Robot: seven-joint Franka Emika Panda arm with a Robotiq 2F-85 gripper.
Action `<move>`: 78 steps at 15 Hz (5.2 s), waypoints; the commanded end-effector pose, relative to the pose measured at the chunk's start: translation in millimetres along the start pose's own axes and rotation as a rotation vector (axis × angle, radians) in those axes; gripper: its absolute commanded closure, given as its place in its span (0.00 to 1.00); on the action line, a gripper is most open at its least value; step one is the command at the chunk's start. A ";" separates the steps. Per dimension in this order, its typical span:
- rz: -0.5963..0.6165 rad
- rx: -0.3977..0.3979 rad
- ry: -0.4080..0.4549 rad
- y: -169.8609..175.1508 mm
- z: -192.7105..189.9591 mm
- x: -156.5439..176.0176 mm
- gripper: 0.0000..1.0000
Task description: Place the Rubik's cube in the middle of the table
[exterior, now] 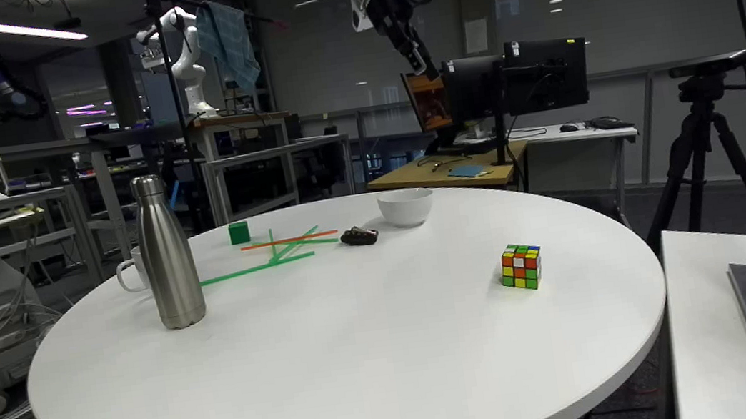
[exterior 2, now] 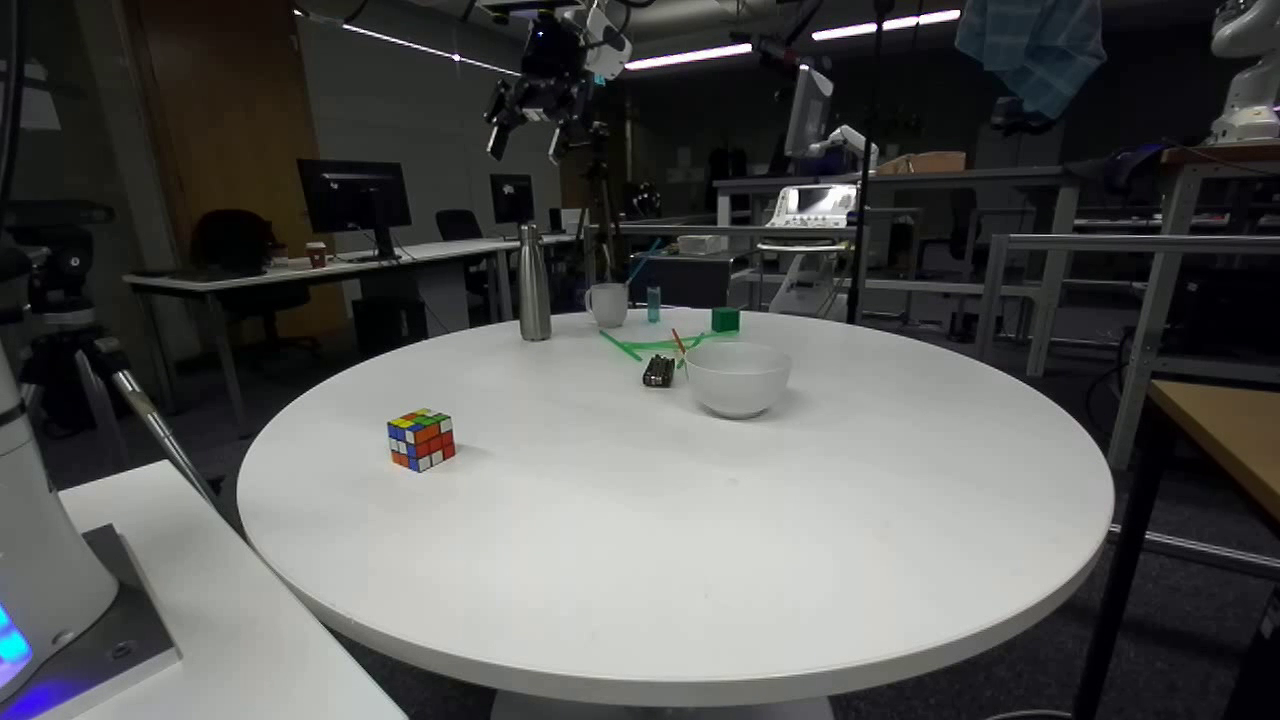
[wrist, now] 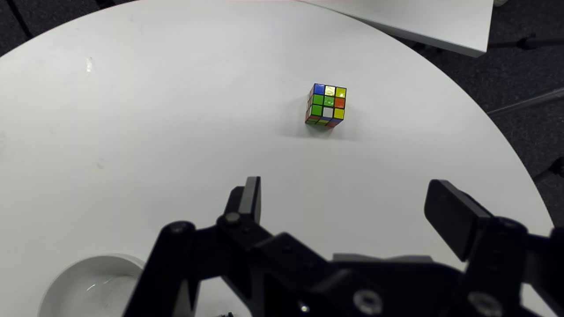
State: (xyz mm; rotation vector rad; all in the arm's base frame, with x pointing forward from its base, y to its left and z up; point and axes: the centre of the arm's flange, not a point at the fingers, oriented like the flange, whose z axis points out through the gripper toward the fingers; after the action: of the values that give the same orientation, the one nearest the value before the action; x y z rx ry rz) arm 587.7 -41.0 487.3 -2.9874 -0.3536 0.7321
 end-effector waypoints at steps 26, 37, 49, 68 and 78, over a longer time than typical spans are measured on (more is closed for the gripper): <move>0.063 0.337 -0.166 -2.3 196.6 73.0 0.00; 0.065 0.270 -0.057 -12.7 256.2 65.5 0.00; 0.092 0.280 -0.159 -20.7 288.7 34.8 0.00; 0.150 0.100 -0.158 -21.2 303.2 30.4 0.00; 0.134 0.097 -0.120 -31.8 303.6 42.6 0.00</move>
State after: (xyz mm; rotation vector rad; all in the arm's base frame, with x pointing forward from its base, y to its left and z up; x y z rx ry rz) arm 483.5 -9.4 200.9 -2.8808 -0.1226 0.9545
